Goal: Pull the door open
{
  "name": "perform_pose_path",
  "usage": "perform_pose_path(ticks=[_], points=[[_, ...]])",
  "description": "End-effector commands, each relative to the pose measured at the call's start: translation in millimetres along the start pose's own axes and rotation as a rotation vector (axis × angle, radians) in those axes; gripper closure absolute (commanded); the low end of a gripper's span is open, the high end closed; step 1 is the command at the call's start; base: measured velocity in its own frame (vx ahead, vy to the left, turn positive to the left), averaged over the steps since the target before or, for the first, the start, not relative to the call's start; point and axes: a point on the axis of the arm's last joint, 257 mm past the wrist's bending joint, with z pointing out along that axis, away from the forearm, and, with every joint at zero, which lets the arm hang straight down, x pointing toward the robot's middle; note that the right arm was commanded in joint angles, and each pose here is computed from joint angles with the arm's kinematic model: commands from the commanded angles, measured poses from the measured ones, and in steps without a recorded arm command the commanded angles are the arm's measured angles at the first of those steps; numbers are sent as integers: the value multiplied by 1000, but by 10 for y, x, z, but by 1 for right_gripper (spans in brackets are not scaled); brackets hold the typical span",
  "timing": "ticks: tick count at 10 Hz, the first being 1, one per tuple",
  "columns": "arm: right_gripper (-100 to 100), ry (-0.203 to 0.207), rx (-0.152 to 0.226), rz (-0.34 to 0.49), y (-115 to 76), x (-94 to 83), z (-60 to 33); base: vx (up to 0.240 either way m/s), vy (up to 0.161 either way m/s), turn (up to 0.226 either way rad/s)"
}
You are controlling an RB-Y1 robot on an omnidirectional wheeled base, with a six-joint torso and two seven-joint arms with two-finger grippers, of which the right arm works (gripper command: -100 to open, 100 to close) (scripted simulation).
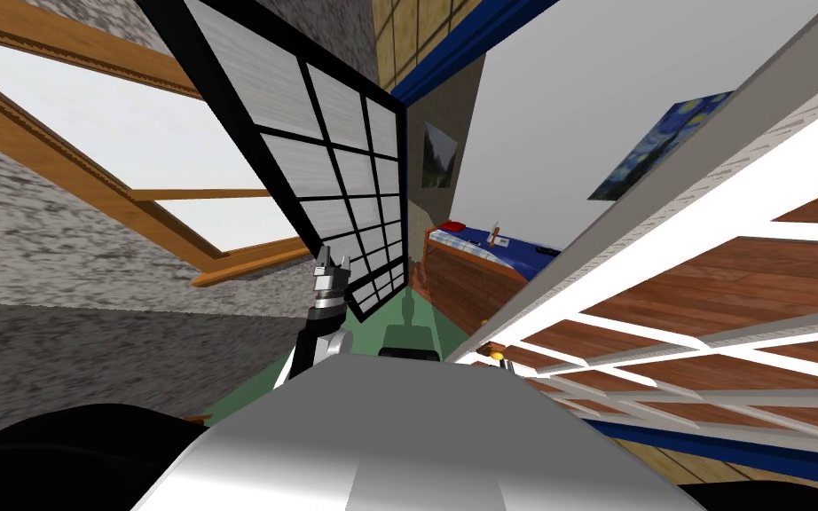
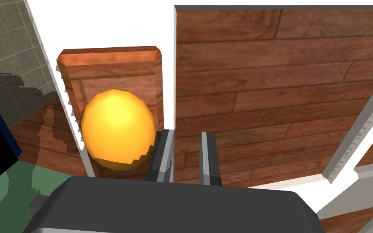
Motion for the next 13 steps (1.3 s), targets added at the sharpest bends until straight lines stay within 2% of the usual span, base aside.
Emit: perform_pose_path(ticks=[1, 2, 3, 8, 9, 13], points=[[-100, 17, 15, 19, -91, 76, 20, 54, 15, 11], [-100, -5, -1, 4, 14, 12, -18, 23, -18, -31], [100, -5, -1, 4, 14, 12, -18, -1, -16, 14], [100, -5, -1, 4, 14, 12, -18, -3, 2, 1], [-100, 6, 27, 3, -73, 22, -2, -134, -11, 109], [-100, 26, 78, 7, -255, 49, 16, -202, 2, 67]])
